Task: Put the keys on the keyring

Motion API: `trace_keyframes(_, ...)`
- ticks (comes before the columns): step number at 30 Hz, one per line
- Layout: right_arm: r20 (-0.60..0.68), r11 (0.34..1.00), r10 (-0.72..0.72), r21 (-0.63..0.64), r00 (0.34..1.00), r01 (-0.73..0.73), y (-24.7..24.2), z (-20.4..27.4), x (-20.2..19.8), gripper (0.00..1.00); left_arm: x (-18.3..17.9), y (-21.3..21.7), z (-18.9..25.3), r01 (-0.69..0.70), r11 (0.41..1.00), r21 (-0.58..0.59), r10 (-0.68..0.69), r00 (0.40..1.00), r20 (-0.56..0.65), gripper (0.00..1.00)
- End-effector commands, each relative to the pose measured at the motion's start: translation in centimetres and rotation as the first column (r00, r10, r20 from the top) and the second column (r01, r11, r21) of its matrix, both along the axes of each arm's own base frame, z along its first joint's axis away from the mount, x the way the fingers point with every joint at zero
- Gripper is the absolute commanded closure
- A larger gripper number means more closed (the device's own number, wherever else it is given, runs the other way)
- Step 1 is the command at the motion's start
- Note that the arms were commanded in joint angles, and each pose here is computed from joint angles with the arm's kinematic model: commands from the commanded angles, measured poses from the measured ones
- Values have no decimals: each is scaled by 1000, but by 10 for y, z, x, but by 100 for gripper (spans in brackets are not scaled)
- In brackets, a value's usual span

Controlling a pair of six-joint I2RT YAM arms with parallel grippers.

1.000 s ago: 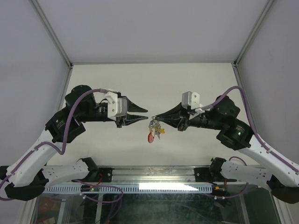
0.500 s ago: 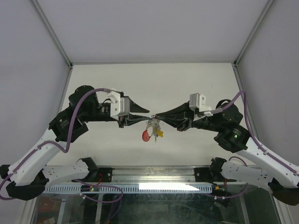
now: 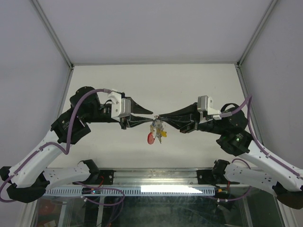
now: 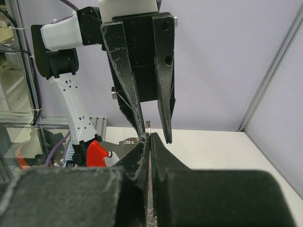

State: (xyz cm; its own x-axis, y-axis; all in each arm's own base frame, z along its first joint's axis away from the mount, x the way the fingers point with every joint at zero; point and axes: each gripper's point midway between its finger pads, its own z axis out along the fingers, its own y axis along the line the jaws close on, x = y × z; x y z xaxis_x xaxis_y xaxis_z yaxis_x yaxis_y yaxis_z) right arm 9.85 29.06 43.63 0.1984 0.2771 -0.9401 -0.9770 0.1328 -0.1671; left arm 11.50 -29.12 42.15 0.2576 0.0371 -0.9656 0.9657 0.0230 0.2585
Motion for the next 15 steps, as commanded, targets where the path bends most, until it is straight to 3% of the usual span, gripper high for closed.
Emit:
trace_keyframes(1,51,993,4,114,999,-10,-6,30,-5,100,-9,-5,17,54,997,-63,-53,998,26,74)
trace_keyframes(15,37,986,-2,164,999,-4,-6,28,-3,100,-9,1,31,27,991,-129,-22,999,39,76)
